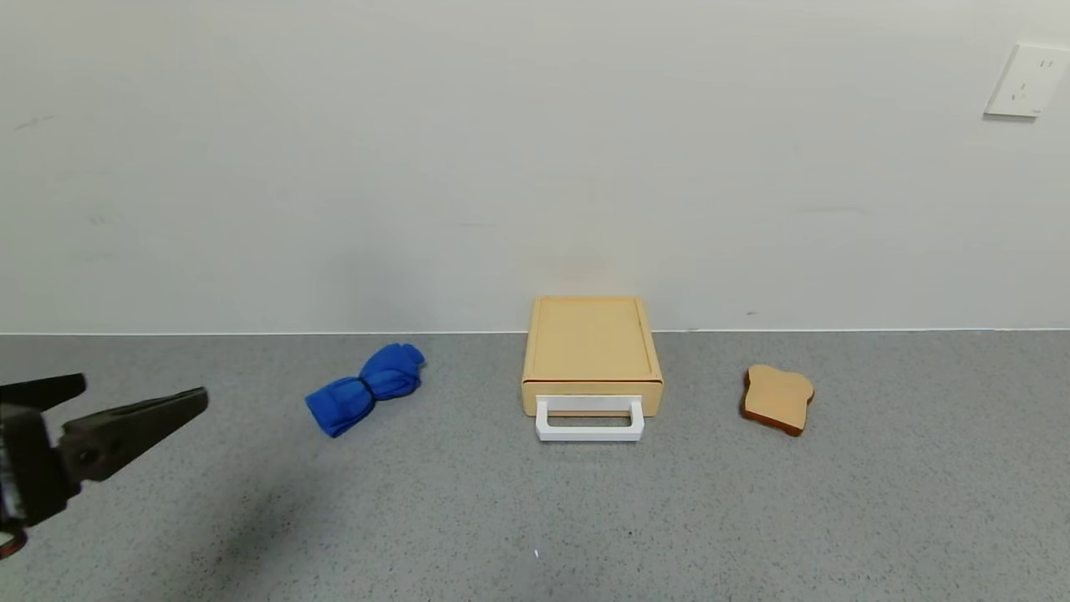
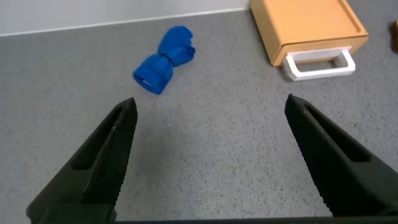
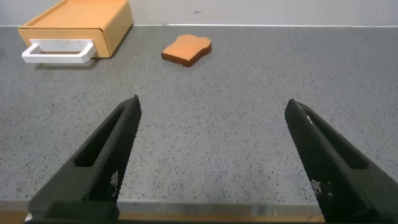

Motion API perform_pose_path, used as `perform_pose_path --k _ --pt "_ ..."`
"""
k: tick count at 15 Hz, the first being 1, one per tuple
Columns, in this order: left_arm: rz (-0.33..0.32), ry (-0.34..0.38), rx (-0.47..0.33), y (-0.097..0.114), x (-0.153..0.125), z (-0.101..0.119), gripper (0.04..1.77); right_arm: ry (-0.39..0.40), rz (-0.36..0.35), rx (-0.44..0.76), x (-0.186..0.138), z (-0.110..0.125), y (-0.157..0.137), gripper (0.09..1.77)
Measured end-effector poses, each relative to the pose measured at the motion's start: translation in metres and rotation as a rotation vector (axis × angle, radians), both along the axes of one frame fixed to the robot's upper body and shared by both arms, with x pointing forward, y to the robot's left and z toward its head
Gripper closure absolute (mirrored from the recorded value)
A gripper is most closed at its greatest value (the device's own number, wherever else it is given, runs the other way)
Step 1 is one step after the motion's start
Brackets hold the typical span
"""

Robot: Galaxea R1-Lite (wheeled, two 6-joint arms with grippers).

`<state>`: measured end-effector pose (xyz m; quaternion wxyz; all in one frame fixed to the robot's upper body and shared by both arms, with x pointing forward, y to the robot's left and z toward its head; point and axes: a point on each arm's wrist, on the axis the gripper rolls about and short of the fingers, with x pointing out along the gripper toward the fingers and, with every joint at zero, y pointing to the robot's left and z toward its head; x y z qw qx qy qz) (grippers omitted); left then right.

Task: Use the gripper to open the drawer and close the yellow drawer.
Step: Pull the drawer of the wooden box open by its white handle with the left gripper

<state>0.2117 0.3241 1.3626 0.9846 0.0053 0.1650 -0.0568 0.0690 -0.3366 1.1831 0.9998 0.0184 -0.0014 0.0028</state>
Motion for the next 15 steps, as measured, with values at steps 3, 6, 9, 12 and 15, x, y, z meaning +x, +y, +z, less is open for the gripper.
perform_pose_path --k 3,6,9,12,15 --pt "-0.078 0.150 0.009 -0.017 0.051 0.003 0.09 0.000 0.000 0.000 0.000 0.000 0.000 0.16" --pt "-0.170 0.267 0.021 -0.045 0.091 -0.001 0.09 0.000 0.000 0.000 0.000 0.000 0.000 0.16" --pt "-0.249 0.326 0.000 -0.076 0.116 -0.008 0.09 0.000 0.000 0.000 0.000 0.000 0.000 0.16" --pt "-0.317 0.377 -0.026 -0.102 0.134 -0.017 0.09 0.000 0.000 0.000 0.000 0.000 0.000 0.16" --pt "-0.362 0.417 -0.074 -0.121 0.147 -0.024 0.09 0.000 0.000 0.001 0.000 0.000 0.000 0.16"
